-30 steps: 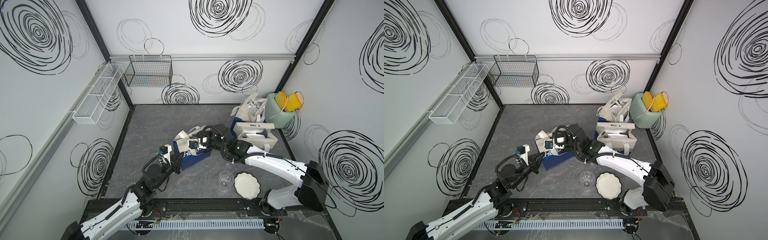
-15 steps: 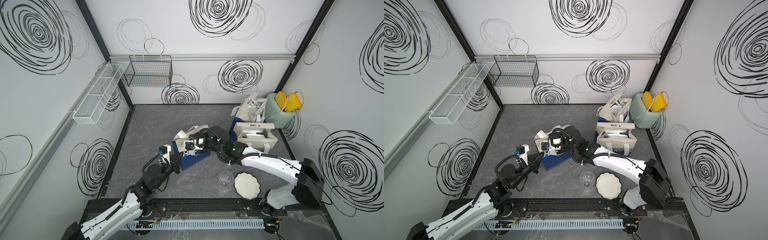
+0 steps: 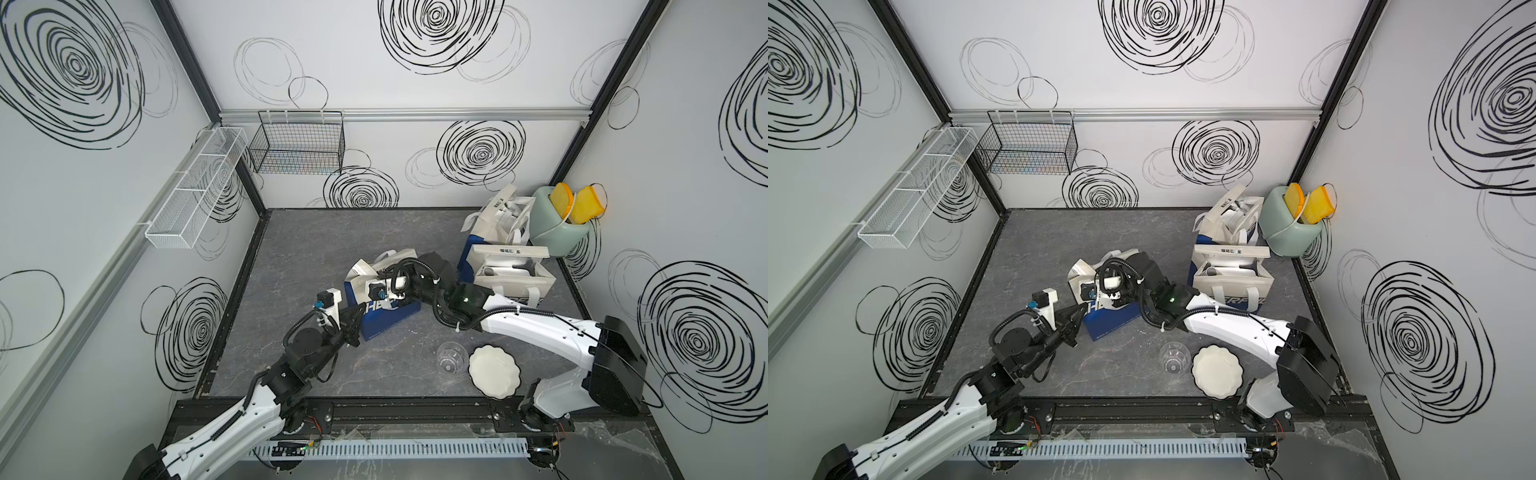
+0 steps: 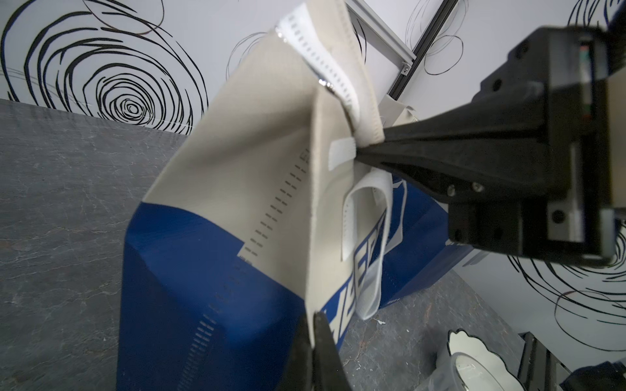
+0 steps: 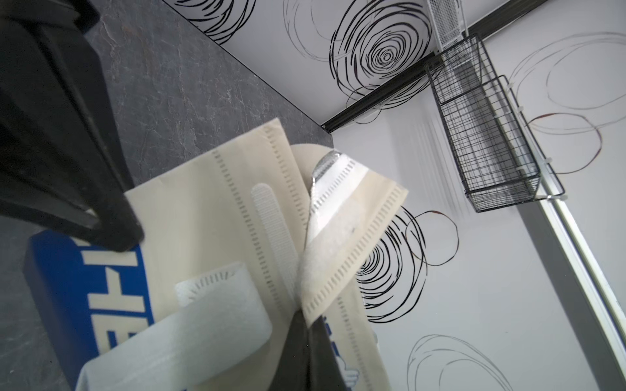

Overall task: Open the takeout bag
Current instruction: Open the takeout bag at the center of the board.

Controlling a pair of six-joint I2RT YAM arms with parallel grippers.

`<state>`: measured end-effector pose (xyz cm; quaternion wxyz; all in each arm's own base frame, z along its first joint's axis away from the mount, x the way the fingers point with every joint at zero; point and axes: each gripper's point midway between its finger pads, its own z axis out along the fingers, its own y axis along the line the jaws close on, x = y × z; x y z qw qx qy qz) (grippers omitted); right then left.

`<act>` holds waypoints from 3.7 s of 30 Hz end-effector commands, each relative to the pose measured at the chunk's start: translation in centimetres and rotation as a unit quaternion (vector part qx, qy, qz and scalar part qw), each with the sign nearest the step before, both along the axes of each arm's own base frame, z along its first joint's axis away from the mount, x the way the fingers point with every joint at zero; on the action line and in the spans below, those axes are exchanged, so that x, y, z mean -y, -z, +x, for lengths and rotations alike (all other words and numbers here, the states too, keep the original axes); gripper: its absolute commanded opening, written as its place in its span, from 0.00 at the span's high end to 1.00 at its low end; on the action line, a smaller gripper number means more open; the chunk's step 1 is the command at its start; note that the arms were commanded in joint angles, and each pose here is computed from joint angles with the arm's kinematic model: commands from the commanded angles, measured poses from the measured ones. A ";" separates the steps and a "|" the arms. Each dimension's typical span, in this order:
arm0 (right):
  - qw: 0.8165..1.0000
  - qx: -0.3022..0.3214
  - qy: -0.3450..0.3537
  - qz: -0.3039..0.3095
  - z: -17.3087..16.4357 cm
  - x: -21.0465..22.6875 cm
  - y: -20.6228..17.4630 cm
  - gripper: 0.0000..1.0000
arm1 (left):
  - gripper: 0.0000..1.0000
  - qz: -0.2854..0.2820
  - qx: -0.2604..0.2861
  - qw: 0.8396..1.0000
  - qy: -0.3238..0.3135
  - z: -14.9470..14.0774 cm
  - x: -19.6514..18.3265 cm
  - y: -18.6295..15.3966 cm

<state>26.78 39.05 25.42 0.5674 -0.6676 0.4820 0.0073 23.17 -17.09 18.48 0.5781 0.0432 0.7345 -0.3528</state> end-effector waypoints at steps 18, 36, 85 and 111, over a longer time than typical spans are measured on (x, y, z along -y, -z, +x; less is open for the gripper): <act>0.983 0.010 0.081 0.165 3.5 1.6 -9.8 1.00 | 1.00 0.022 -0.031 0.999 0.006 -0.2 0.0 2.4; 0.979 0.021 0.085 0.184 4.4 2.4 -13.1 1.00 | 1.00 0.030 -0.035 0.999 0.003 -0.2 -0.1 2.8; 0.991 0.131 -0.009 0.011 1.0 1.5 -11.0 0.49 | 1.00 0.026 -0.039 0.999 -0.006 0.2 -0.2 2.3; 0.999 -0.033 -0.012 0.019 0.8 3.3 -3.1 0.49 | 1.00 0.021 -0.035 0.999 -0.007 0.1 -0.4 2.2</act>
